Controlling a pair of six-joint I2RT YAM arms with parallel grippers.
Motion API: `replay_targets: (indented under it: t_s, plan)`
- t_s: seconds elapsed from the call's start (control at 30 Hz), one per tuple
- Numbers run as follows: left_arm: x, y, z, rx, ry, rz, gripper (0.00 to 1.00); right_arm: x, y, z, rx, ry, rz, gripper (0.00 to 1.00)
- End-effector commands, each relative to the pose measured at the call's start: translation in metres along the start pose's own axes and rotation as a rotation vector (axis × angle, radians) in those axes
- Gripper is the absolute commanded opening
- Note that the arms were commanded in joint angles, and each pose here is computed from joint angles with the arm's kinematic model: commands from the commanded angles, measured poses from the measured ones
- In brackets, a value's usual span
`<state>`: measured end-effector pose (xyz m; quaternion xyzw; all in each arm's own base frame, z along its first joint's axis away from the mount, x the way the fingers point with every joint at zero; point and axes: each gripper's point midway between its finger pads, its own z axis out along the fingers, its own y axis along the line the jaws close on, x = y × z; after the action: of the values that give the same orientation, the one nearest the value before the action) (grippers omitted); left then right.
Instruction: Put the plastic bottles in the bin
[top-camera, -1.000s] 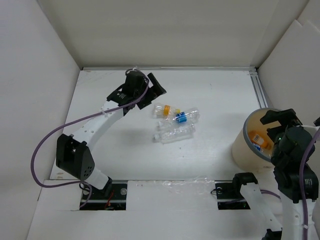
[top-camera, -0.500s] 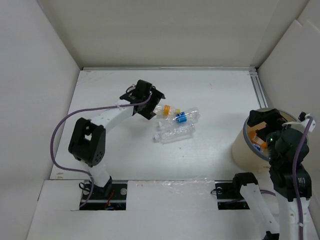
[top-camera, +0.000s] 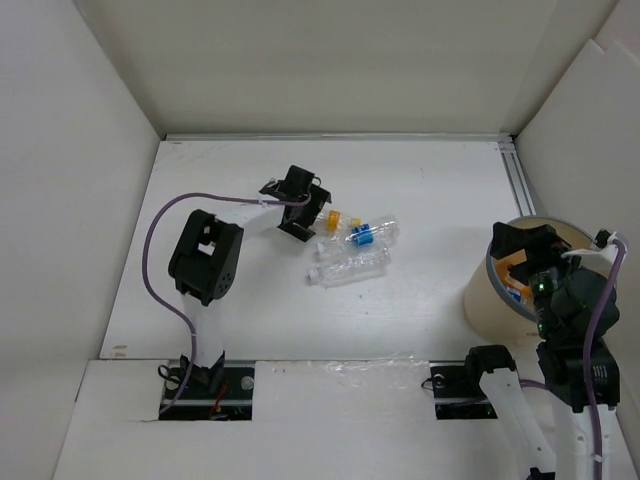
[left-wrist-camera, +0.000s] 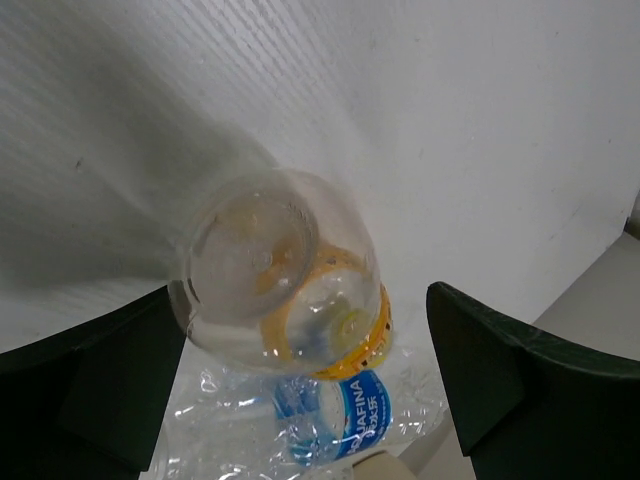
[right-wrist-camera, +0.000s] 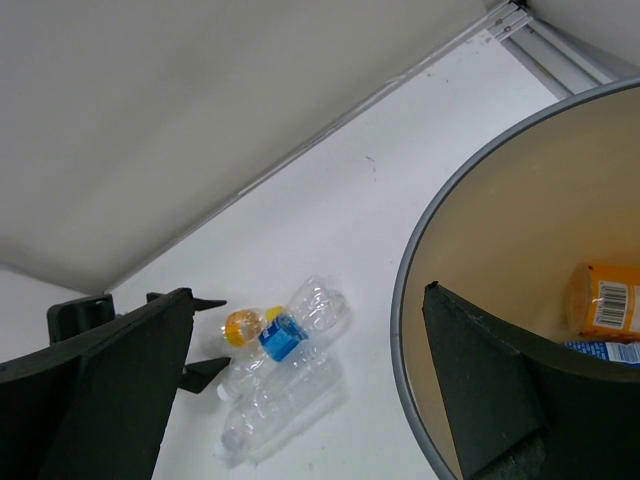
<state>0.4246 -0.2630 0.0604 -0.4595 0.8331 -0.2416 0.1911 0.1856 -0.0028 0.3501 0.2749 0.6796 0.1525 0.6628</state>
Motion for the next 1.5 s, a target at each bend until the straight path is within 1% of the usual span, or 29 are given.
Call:
replay_targets:
  t_s: [0.0, 0.07, 0.1, 0.13, 0.2, 0.27, 0.33, 0.37, 0.4, 0.43, 0.5, 0.6, 0.67, 0.7, 0.73, 0.77, 0.83, 0.87, 0.93, 0.97, 1.03, 1.07, 1.1, 1.13, 1.23, 1.3, 1.33, 1.4, 1.47]
  plan:
    - [-0.015, -0.011, 0.01, 0.017, -0.037, -0.043, 0.99, -0.008, 0.013, 0.002, -0.061, -0.034, 0.0, 1.0]
    - [-0.017, -0.005, 0.019, 0.001, -0.028, -0.051, 0.92, -0.009, 0.016, 0.002, -0.075, -0.035, 0.001, 1.0]
    - [-0.017, -0.004, 0.022, 0.002, -0.028, -0.051, 0.78, -0.008, 0.018, 0.001, -0.088, -0.026, 0.001, 1.0]
    - [-0.02, -0.004, 0.022, 0.002, -0.024, -0.049, 0.73, -0.013, 0.021, 0.0, -0.098, -0.041, 0.004, 1.0]
    - [-0.022, 0.002, 0.032, -0.016, -0.019, -0.047, 0.69, -0.008, 0.024, 0.002, -0.115, -0.017, 0.001, 1.0]
    - [-0.022, 0.001, 0.034, -0.018, -0.018, -0.046, 0.57, -0.012, 0.032, 0.001, -0.149, -0.021, -0.014, 1.0]
    - [-0.026, 0.002, 0.038, -0.014, -0.014, -0.046, 0.33, -0.008, 0.044, 0.001, -0.216, 0.008, -0.044, 1.0]
    - [-0.03, 0.003, 0.038, -0.014, -0.01, -0.044, 0.22, -0.014, 0.054, -0.002, -0.261, -0.007, -0.042, 1.0]
    - [-0.028, -0.005, 0.036, 0.012, 0.002, -0.032, 0.1, -0.009, 0.058, 0.004, -0.275, 0.021, -0.056, 1.0]
    - [-0.034, -0.011, 0.036, 0.032, -0.007, -0.029, 0.02, -0.006, 0.068, -0.001, -0.328, 0.051, -0.06, 1.0]
    - [-0.04, -0.025, 0.029, 0.074, -0.008, 0.025, 0.0, -0.01, 0.087, 0.0, -0.42, 0.051, -0.092, 1.0]
    - [-0.052, -0.075, -0.005, 0.224, -0.061, 0.115, 0.0, -0.015, 0.123, -0.01, -0.6, 0.084, -0.142, 1.0]
    - [-0.058, -0.121, -0.044, 0.38, -0.104, 0.26, 0.0, -0.014, 0.141, -0.016, -0.705, 0.117, -0.187, 1.0]
    - [-0.058, -0.133, -0.058, 0.421, -0.107, 0.315, 0.0, -0.019, 0.148, -0.018, -0.734, 0.113, -0.213, 1.0]
    - [-0.056, -0.146, -0.071, 0.472, -0.107, 0.371, 0.0, -0.013, 0.151, -0.004, -0.732, 0.156, -0.219, 1.0]
    - [-0.048, -0.164, -0.093, 0.54, -0.083, 0.48, 0.0, -0.01, 0.154, 0.002, -0.745, 0.181, -0.232, 1.0]
    - [-0.035, -0.172, -0.113, 0.581, -0.043, 0.572, 0.0, 0.007, 0.166, 0.017, -0.814, 0.268, -0.263, 1.0]
    - [-0.024, -0.169, -0.124, 0.591, 0.019, 0.618, 0.0, 0.012, 0.17, 0.022, -0.834, 0.298, -0.272, 1.0]
    - [-0.019, -0.175, -0.147, 0.629, 0.039, 0.7, 0.0, 0.017, 0.187, 0.026, -0.896, 0.329, -0.312, 1.0]
    - [-0.015, -0.173, -0.164, 0.647, 0.053, 0.726, 0.0, 0.031, 0.192, 0.043, -0.898, 0.38, -0.321, 1.0]
    - [-0.005, -0.177, -0.19, 0.706, 0.067, 0.792, 0.0, 0.047, 0.204, 0.059, -0.89, 0.403, -0.355, 1.0]
    - [-0.003, -0.176, -0.2, 0.722, 0.071, 0.81, 0.0, 0.06, 0.21, 0.078, -0.871, 0.437, -0.371, 1.0]
    - [0.005, -0.178, -0.222, 0.764, 0.081, 0.838, 0.0, 0.07, 0.214, 0.085, -0.863, 0.459, -0.386, 1.0]
    - [0.008, -0.179, -0.234, 0.793, 0.087, 0.856, 0.0, 0.078, 0.216, 0.097, -0.833, 0.461, -0.404, 1.0]
    - [0.024, -0.177, -0.268, 0.886, 0.132, 0.916, 0.0, 0.107, 0.233, 0.112, -0.863, 0.493, -0.419, 1.0]
    - [0.028, -0.174, -0.279, 0.908, 0.15, 0.934, 0.0, 0.119, 0.25, 0.114, -0.905, 0.488, -0.421, 1.0]
    - [0.029, -0.174, -0.295, 0.938, 0.146, 0.943, 0.0, 0.122, 0.256, 0.115, -0.91, 0.482, -0.423, 1.0]
    - [0.038, -0.169, -0.302, 0.972, 0.17, 0.961, 0.0, 0.125, 0.277, 0.11, -0.947, 0.465, -0.437, 1.0]
    - [0.042, -0.168, -0.323, 1.029, 0.18, 0.971, 0.0, 0.142, 0.286, 0.114, -0.962, 0.499, -0.454, 1.0]
